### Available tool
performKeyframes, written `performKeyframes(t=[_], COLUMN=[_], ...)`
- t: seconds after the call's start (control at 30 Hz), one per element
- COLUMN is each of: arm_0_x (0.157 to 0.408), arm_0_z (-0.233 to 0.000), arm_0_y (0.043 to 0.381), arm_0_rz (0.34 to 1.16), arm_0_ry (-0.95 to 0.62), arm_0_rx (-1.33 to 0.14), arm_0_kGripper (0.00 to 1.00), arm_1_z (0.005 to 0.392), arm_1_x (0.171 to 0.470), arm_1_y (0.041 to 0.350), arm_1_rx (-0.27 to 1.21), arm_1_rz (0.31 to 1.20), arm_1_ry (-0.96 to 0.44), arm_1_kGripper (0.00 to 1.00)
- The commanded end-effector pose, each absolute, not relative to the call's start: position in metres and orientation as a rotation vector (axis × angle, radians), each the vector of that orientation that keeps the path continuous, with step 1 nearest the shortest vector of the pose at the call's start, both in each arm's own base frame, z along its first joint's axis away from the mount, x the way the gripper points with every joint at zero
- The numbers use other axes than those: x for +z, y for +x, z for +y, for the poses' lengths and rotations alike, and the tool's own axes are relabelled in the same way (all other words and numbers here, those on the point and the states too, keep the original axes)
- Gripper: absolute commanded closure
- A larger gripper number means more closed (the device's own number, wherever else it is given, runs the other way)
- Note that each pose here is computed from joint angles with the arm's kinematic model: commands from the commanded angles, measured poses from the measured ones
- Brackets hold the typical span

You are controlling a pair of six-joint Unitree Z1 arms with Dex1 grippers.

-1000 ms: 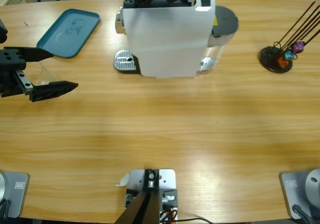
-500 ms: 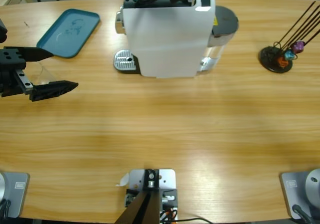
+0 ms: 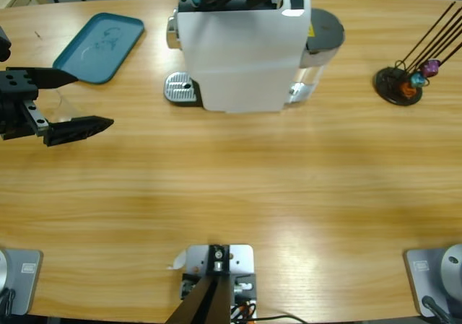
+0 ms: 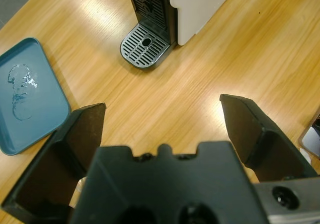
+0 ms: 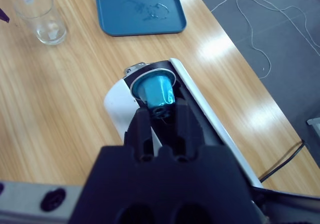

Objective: Pour coffee

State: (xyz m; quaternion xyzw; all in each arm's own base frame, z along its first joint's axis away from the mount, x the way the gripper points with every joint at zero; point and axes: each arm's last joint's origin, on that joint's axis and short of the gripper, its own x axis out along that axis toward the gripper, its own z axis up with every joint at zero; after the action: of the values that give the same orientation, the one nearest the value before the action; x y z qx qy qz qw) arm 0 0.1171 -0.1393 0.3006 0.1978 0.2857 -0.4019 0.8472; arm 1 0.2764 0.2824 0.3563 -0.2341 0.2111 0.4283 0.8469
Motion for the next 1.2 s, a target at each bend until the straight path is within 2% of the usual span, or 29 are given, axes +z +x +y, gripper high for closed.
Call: performKeyframes(t=[0.03,0.07,0.1,0.3,0.4,0.43,0.47,0.5,0.53,0.63,0.73,0.83,0.97,1.2], arm_0_x=[0.285,0.285,0.285,0.284,0.285,0.286,0.286,0.287,0.288,0.292,0.294,0.294,0.292,0.293], arm_0_z=[-0.143,-0.143,-0.144,-0.143,-0.143,-0.143,-0.143,-0.142,-0.142,-0.139,-0.136,-0.129,-0.118,-0.110], arm_0_y=[0.118,0.118,0.118,0.118,0.118,0.118,0.118,0.118,0.117,0.116,0.113,0.109,0.102,0.099], arm_0_rz=[0.656,0.655,0.655,0.658,0.653,0.651,0.648,0.644,0.640,0.623,0.619,0.623,0.618,0.626], arm_0_ry=[0.423,0.422,0.422,0.422,0.417,0.415,0.412,0.410,0.405,0.386,0.356,0.317,0.278,0.239], arm_0_rx=[-0.860,-0.860,-0.860,-0.860,-0.859,-0.857,-0.855,-0.850,-0.845,-0.837,-0.822,-0.796,-0.749,-0.689], arm_0_kGripper=[0.000,0.000,0.000,0.000,0.000,0.000,0.000,0.000,0.000,0.000,0.000,0.000,0.000,0.000], arm_1_z=[0.283,0.283,0.283,0.282,0.282,0.285,0.288,0.292,0.294,0.292,0.281,0.264,0.244,0.227], arm_1_x=[0.329,0.329,0.329,0.332,0.347,0.357,0.366,0.374,0.382,0.395,0.392,0.387,0.379,0.379], arm_1_y=[0.289,0.289,0.289,0.287,0.276,0.269,0.260,0.250,0.239,0.206,0.183,0.169,0.159,0.157], arm_1_rx=[0.883,0.883,0.883,0.889,0.942,0.973,1.000,1.016,1.026,0.950,0.856,0.778,0.719,0.524], arm_1_rz=[0.522,0.522,0.523,0.515,0.472,0.447,0.425,0.412,0.402,0.424,0.519,0.560,0.596,0.588], arm_1_ry=[-0.490,-0.489,-0.489,-0.484,-0.459,-0.444,-0.427,-0.405,-0.385,-0.322,-0.266,-0.196,-0.141,-0.075], arm_1_kGripper=[0.739,0.647,0.608,0.603,0.609,0.621,0.716,0.901,1.000,1.000,1.000,1.000,1.000,1.000])
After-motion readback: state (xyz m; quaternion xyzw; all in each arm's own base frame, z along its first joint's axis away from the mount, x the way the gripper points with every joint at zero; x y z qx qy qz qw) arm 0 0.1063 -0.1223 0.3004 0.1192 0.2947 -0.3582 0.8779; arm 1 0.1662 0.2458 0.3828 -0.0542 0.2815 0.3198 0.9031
